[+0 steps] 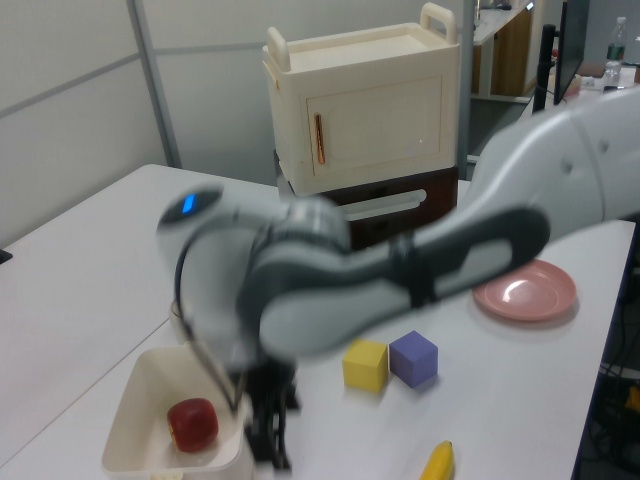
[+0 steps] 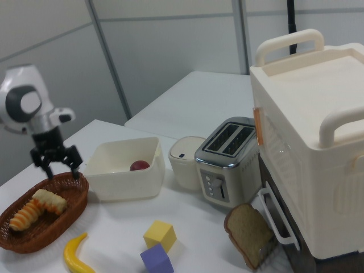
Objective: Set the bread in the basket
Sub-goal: 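Lower the bread into the basket and open the gripper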
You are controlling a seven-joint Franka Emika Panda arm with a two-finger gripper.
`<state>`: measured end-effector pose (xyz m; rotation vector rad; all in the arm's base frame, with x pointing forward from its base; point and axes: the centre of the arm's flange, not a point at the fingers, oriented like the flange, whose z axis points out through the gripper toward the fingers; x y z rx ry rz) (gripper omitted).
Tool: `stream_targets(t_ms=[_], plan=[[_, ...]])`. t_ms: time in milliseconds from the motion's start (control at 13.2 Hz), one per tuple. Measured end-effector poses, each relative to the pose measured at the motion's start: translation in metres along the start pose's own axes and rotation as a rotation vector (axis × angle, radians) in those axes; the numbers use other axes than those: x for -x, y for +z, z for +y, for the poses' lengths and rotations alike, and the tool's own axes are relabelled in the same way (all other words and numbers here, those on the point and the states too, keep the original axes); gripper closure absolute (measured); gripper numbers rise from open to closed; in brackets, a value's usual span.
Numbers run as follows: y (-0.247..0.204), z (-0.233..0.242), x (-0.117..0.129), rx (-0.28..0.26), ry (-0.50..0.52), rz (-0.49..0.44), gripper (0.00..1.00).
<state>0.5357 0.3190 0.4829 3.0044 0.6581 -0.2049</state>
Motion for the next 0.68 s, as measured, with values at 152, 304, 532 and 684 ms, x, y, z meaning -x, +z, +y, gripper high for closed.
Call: stream_targets(t_ms=[152, 304, 532, 684], plan=[[-0.039, 0.066, 0.022, -0.019, 0.210, 0.008, 0.00], [-0.068, 0.138, 0.052, -0.007, 0.438, 0.008, 0.00], [-0.077, 0.222, 0.081, 0.039, 0.641, 0.011, 0.00], [-0.065, 0.263, 0.089, 0.037, 0.709, -0.014, 0.00]])
